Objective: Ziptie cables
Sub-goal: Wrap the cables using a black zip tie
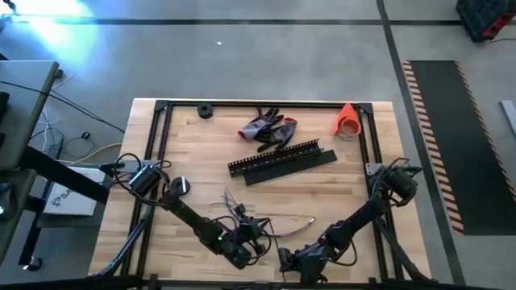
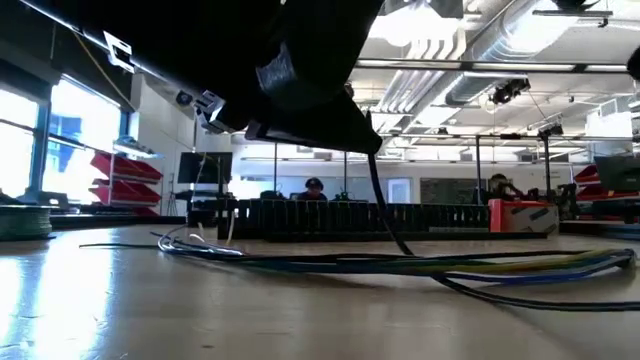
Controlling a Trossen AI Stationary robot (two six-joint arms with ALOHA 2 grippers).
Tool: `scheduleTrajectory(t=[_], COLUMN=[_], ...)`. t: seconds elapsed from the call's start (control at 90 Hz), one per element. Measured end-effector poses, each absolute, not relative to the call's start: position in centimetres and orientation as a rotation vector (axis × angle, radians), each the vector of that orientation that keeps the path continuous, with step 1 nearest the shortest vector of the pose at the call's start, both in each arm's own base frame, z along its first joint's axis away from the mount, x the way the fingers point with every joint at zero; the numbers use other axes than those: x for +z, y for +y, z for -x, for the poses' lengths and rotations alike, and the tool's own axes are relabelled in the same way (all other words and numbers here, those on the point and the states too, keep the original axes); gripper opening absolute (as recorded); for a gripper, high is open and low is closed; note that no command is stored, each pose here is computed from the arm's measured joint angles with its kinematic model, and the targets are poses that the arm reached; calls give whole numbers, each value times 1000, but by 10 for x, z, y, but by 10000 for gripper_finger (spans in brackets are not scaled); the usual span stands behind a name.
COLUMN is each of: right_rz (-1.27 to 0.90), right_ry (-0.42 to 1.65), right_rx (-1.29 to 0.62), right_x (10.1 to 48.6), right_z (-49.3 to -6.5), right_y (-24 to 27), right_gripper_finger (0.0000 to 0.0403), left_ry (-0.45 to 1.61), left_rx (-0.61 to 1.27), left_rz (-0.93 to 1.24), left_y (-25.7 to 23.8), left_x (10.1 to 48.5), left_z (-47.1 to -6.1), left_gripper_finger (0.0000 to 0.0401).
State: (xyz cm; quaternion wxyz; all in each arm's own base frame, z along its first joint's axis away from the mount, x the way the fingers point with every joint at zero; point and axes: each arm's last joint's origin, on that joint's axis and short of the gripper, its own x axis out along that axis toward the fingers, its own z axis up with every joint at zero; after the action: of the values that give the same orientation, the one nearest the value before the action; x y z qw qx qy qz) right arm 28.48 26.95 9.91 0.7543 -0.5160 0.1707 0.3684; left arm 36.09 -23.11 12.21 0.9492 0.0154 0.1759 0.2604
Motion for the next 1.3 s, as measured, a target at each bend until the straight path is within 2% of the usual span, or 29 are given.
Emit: scheduleTrajectory(t=[0.2, 0.467, 0.589, 0.922, 1.3], right_rz=[935, 333, 140, -377, -399], right_ry=[558, 725, 682, 428, 414], right_rx=[740, 736, 692, 422, 365], right_x=[99, 111, 117, 119, 117], right_z=[-282, -288, -284, -254, -249], right_y=[259, 228, 216, 180, 181], right_gripper_finger=[0, 0, 0, 0, 0], left_ry=[358, 352, 325, 264, 304], left_rx=[530, 523, 492, 435, 397], left_rz=[-33, -58, -57, -67, 34], left_y=[-231, -232, -235, -236, -227], left_x=[122, 124, 128, 133, 116], left_z=[-361, -362, -365, -376, -384], left_gripper_finger=[0, 0, 0, 0, 0])
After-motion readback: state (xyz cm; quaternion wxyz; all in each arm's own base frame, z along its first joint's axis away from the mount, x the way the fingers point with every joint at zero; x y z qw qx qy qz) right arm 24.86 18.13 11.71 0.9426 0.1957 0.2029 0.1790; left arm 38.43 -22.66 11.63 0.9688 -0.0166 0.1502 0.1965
